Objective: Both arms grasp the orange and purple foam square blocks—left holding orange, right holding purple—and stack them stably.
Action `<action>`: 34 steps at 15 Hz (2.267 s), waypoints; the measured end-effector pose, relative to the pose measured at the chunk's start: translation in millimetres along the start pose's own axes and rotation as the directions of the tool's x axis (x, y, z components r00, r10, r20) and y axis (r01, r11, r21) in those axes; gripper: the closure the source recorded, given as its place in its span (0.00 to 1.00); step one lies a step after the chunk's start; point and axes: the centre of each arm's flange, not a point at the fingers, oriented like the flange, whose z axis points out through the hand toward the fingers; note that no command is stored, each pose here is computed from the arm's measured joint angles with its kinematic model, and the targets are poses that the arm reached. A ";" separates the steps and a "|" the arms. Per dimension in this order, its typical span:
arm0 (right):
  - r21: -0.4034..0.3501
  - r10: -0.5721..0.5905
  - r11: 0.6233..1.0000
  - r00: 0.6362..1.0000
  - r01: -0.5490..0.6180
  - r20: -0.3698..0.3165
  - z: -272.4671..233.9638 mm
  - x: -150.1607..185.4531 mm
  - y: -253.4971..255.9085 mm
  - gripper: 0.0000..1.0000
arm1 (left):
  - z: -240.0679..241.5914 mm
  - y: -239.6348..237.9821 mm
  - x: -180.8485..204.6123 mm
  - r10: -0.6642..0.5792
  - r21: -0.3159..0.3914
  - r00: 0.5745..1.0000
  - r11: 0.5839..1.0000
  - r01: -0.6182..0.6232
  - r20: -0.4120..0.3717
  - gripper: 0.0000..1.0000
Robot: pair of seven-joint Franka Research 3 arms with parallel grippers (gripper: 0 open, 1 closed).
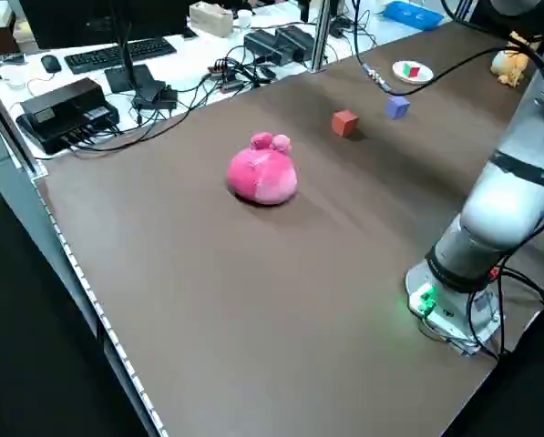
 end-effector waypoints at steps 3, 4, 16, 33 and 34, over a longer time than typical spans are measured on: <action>0.000 -0.001 1.000 1.000 0.001 0.000 0.0 0.0 -0.5 0.00 | -3.2 -1.2 0.8 -0.005 0.002 1.000 1.000 0.005 -0.006 0.00; 0.000 -0.001 1.000 1.000 0.001 0.000 0.0 0.0 -0.6 0.00 | -3.7 -1.4 0.8 -0.005 0.002 1.000 1.000 0.005 -0.007 0.00; -0.004 -0.076 0.997 0.997 0.076 -0.004 15.6 5.7 -59.5 0.00 | 61.5 18.4 29.1 0.047 -0.068 0.993 0.997 -0.040 0.104 0.00; 0.020 0.626 0.780 0.778 -0.626 -0.045 237.0 52.5 -316.0 0.00 | 221.3 -17.2 98.0 0.614 -0.560 0.706 0.466 -0.685 -0.352 0.00; 0.021 0.662 0.749 0.748 -0.662 -0.044 244.8 54.3 -318.7 0.00 | 227.4 -11.5 99.5 0.635 -0.548 0.648 0.392 -0.739 -0.420 0.00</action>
